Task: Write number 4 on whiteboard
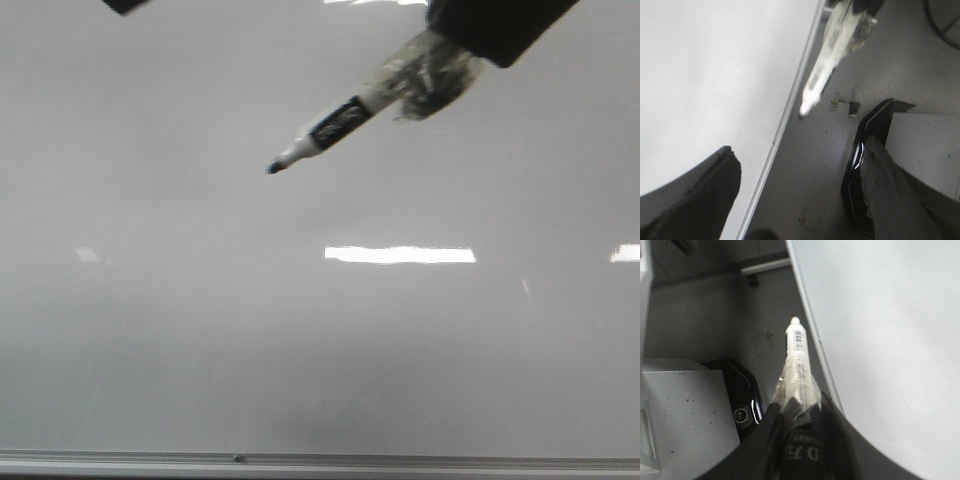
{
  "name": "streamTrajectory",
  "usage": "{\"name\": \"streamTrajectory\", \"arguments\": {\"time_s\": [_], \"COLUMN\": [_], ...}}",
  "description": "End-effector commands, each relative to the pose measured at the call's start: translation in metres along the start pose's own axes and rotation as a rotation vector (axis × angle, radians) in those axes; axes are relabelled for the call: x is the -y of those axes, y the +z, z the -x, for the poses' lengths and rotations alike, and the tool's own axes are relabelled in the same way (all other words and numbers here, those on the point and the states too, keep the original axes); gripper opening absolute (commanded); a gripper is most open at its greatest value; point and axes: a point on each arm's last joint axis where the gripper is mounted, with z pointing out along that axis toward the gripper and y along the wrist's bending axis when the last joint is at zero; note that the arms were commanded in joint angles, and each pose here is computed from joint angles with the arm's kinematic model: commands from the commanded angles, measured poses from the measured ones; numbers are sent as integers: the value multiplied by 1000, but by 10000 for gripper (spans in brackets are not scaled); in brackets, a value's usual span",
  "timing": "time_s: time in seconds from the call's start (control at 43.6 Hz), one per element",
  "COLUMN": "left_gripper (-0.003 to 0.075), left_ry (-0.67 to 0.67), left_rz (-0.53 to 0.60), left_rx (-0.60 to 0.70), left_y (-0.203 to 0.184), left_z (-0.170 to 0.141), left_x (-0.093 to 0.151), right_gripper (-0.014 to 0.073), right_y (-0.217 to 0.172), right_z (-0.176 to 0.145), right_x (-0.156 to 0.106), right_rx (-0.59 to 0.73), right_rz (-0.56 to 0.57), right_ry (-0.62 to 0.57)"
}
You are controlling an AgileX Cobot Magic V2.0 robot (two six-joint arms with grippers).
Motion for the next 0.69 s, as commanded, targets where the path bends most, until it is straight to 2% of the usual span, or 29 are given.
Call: {"name": "streamTrajectory", "arguments": {"time_s": [0.0, 0.138, 0.298, 0.459, 0.666], "left_gripper": [493, 493, 493, 493, 493], "left_ry": [-165, -281, -338, -349, -349], "left_rz": [91, 171, 224, 221, 231], "left_rx": [109, 131, 135, 121, 140], "left_y": [-34, -51, -55, -50, -51], "left_z": [-5, -26, -44, -48, -46], "left_x": [-9, -19, -23, -24, -25], "right_gripper": [-69, -69, -69, -69, -69], "right_y": [-33, -63, -76, -66, -50], "right_z": [-2, -19, -46, -64, -62], "right_x": [6, 6, -1, 3, 20], "right_rx": [34, 62, 269, 482, 543], "right_rz": [-146, -308, -456, -578, -622], "right_ry": [130, 329, 474, 517, 514]}}
